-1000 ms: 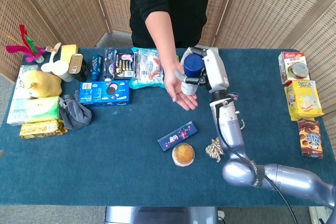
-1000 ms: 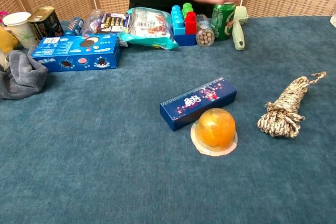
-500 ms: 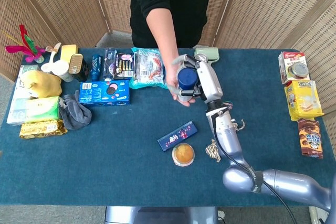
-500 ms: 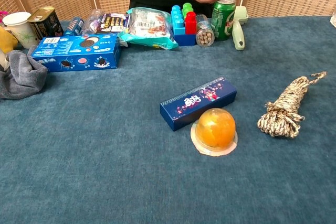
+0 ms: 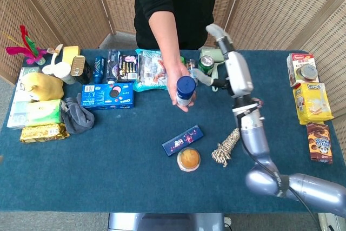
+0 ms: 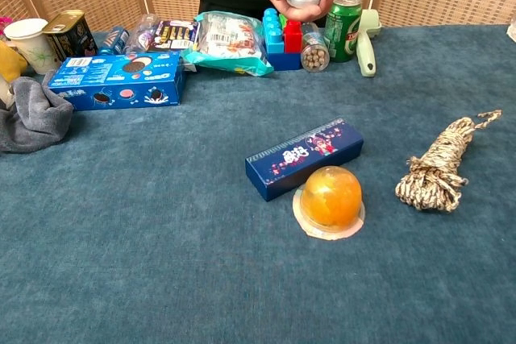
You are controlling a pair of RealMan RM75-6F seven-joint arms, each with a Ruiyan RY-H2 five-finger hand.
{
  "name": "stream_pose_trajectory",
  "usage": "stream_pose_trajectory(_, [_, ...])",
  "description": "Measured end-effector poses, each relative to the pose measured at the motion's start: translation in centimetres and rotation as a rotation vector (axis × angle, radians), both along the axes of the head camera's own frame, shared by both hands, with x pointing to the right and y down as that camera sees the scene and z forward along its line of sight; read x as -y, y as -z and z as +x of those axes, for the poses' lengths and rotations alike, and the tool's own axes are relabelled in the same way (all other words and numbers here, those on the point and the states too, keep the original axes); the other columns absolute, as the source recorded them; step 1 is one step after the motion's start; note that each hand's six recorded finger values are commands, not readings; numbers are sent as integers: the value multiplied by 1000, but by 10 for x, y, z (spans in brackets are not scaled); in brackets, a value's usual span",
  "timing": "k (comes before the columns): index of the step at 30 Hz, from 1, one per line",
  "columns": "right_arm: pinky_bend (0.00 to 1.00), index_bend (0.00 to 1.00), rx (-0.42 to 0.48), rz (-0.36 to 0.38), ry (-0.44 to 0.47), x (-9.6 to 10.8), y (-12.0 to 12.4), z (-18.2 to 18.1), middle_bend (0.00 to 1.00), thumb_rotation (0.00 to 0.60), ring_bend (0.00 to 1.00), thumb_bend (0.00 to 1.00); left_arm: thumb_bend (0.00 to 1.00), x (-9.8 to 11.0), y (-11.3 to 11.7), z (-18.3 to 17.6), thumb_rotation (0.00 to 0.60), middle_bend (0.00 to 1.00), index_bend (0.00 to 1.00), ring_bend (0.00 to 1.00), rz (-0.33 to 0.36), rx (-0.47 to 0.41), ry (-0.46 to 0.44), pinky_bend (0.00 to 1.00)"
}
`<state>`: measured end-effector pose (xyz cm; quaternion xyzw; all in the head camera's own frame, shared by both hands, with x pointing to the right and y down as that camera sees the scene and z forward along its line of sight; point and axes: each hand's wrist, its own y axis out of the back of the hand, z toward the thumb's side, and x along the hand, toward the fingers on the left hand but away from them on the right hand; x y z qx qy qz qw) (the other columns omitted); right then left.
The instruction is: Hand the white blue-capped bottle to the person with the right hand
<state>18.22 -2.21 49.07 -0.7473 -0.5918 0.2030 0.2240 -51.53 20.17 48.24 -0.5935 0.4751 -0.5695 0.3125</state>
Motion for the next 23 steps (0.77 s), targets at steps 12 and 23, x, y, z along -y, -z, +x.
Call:
stream_pose_trajectory(12, [166, 51, -276, 88, -14, -34, 12, 114, 25, 177, 77, 0, 198, -2, 0, 6, 600, 56, 54, 75, 0, 2, -20, 91])
stream_pose_trajectory(23, [125, 123, -651, -108, 33, -127, -27, 226, 71, 133, 79, 0, 199, -7, -2, 15, 600, 56, 53, 75, -4, 21, -54, 91])
